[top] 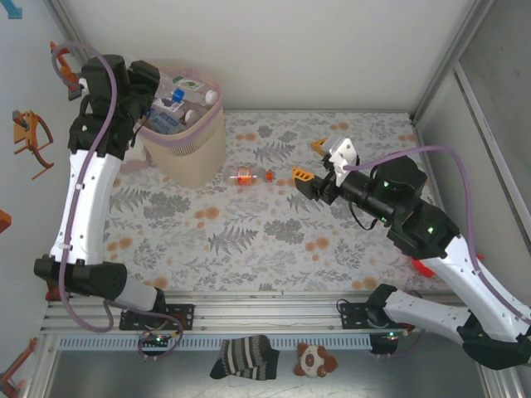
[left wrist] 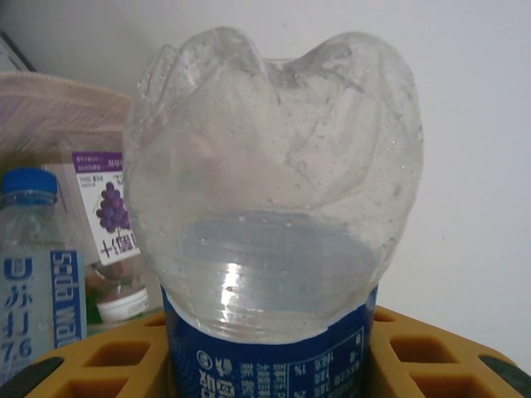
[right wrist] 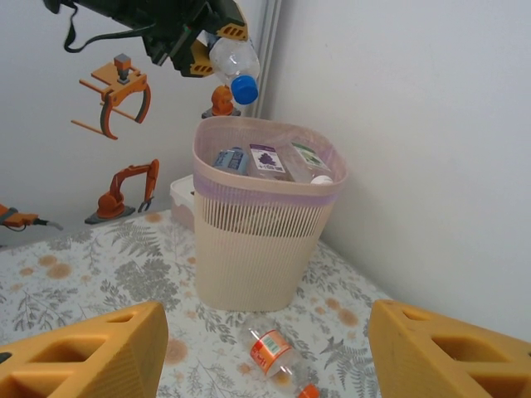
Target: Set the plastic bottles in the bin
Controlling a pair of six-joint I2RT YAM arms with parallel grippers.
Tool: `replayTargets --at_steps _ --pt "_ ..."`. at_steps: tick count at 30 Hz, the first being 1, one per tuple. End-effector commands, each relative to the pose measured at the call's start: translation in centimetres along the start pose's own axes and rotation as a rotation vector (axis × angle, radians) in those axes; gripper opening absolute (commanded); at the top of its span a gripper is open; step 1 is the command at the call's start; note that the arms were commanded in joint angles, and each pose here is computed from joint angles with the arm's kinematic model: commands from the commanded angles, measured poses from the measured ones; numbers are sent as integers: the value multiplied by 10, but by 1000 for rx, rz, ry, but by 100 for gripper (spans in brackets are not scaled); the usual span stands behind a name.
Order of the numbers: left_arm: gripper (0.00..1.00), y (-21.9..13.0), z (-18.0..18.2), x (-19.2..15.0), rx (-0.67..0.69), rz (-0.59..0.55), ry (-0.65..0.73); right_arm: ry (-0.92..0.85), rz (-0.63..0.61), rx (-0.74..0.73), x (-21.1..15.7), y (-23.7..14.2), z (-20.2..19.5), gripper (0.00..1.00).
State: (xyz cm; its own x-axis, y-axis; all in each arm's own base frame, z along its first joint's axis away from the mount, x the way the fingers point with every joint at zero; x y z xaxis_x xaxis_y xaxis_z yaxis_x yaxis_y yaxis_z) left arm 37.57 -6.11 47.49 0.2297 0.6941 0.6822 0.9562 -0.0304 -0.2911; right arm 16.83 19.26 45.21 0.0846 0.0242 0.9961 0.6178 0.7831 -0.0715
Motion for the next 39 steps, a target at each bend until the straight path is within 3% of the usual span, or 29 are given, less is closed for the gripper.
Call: replayTargets --at_steps 1,11,21,26,30,39 --pt "44 20 6 5 6 46 -8 -3 -60 10 18 -6 2 64" --pt "47 90 41 2 58 168 -112 2 -61 8 18 -10 3 64" --pt "50 140 63 -31 96 323 -189 4 -62 -2 16 -13 2 64" --pt "52 147 67 -41 106 355 -219 2 -61 -5 16 -14 1 64" --pt "60 146 66 -44 104 369 -229 2 -62 -4 16 -13 1 64" --pt "67 133 58 -34 82 344 -228 7 -64 0 17 -13 2 64"
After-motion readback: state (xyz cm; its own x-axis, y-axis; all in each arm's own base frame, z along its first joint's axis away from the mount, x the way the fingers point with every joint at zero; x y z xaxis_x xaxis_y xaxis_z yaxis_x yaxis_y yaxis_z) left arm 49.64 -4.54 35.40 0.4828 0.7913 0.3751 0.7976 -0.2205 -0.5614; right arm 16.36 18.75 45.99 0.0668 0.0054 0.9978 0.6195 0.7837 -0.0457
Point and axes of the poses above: each hand's point on the last joint's axis, 136 mm out from that joint toward the fingers, its own y axis out along the fingers, its own z axis along the line the jaws close on, x = y × z, the point moved 6 cm from there along -y, back along the fingers, and after that the axes turned 14 degrees about y, right-handed, at the moved point
